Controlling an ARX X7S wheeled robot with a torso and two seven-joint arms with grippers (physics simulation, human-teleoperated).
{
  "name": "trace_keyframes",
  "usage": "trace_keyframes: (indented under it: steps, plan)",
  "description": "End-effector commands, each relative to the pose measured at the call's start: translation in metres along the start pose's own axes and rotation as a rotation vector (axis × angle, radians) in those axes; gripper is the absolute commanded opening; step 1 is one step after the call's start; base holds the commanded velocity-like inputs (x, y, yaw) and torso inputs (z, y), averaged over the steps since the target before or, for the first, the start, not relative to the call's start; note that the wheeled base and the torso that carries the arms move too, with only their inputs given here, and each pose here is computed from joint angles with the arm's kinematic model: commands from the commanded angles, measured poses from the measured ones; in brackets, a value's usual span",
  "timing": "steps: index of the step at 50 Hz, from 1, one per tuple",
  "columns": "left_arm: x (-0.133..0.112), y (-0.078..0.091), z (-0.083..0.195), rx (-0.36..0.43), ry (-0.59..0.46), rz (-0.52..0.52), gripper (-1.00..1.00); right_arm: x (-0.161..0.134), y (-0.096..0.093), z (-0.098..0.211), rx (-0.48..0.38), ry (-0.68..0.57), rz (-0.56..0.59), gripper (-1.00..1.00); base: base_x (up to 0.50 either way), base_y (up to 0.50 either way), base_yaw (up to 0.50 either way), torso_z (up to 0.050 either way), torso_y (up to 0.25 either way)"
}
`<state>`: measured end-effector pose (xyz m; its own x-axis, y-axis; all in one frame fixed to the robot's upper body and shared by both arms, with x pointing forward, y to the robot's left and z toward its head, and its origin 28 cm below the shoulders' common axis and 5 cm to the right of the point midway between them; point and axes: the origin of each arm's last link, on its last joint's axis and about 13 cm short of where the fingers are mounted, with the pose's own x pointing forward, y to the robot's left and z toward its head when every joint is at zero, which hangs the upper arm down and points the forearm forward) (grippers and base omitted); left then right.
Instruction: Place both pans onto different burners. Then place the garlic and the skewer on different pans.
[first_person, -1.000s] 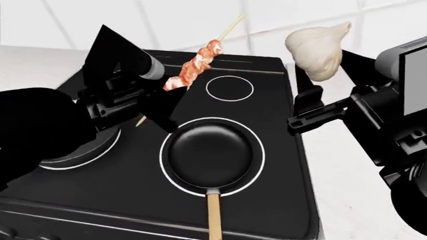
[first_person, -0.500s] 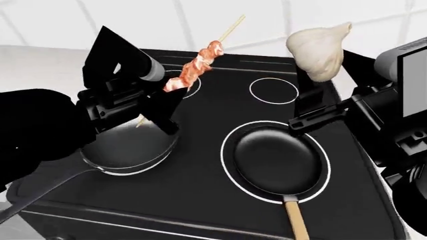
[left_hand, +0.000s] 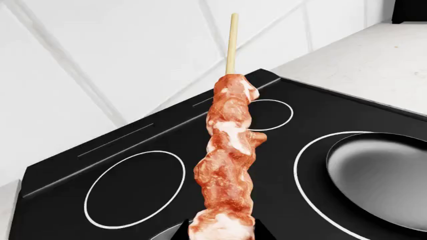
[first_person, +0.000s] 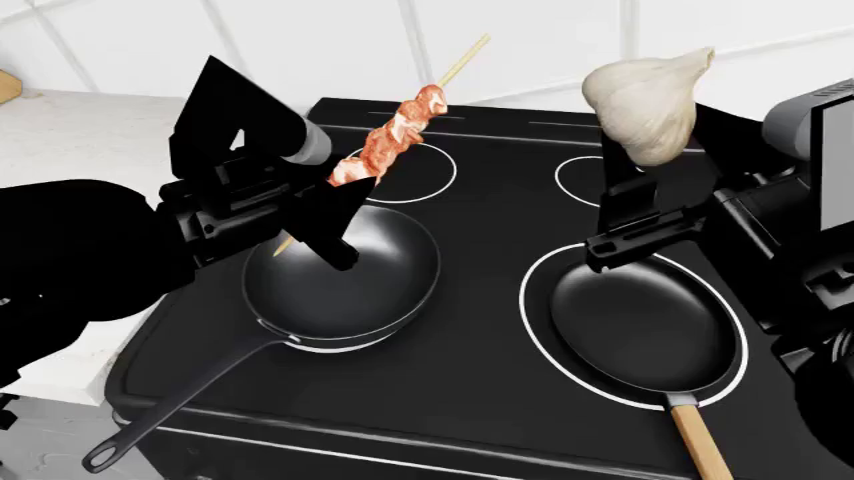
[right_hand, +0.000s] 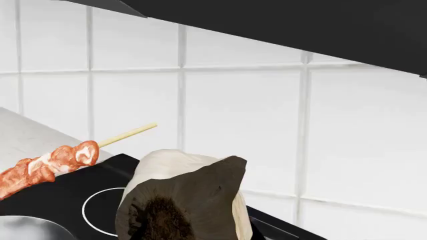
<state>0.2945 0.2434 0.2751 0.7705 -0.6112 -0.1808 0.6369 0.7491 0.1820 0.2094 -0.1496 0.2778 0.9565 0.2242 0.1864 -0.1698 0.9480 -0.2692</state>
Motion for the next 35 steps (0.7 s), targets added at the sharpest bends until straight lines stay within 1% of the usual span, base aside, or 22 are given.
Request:
trace_keyframes:
  steps: [1,4,10,12,15,19,24,30,35]
  plan:
    - [0.001,0.003,-0.003,-0.013,-0.004,0.01,-1.0,0.0,-0.011,0.008,-0.028,0.034,0.053,-1.0,0.0,0.0,0.0,0.0,0.0]
    - [0.003,0.005,-0.006,-0.02,-0.001,0.015,-1.0,-0.002,-0.019,0.013,-0.07,0.062,0.096,-1.0,0.0,0.0,0.0,0.0,0.0]
    - [0.007,0.008,-0.009,-0.031,0.003,0.019,-1.0,-0.002,-0.036,0.021,-0.117,0.114,0.146,-1.0,0.0,0.0,0.0,0.0,0.002]
    - [0.007,0.008,-0.009,-0.032,0.006,0.023,-1.0,-0.004,-0.041,0.02,-0.143,0.143,0.149,-1.0,0.0,0.0,0.0,0.0,0.0]
    - [0.007,0.009,-0.01,-0.03,0.007,0.025,-1.0,-0.007,-0.045,0.016,-0.161,0.185,0.181,-1.0,0.0,0.0,0.0,0.0,0.0]
    - [0.008,0.01,-0.01,-0.036,0.004,0.029,-1.0,-0.01,-0.048,0.011,-0.158,0.226,0.191,-1.0,0.0,0.0,0.0,0.0,0.0]
    - [0.008,0.012,-0.011,-0.037,0.008,0.035,-1.0,-0.014,-0.053,0.001,-0.15,0.295,0.176,-1.0,0.0,0.0,0.0,0.0,0.0]
    - [0.01,0.012,-0.01,-0.042,-0.001,0.034,-1.0,-0.014,-0.056,-0.008,-0.128,0.341,0.17,-1.0,0.0,0.0,0.0,0.0,0.0]
    - [0.007,0.008,-0.012,-0.039,-0.014,0.009,-1.0,-0.013,-0.056,-0.016,-0.123,0.401,0.192,-1.0,0.0,0.0,0.0,0.0,0.0]
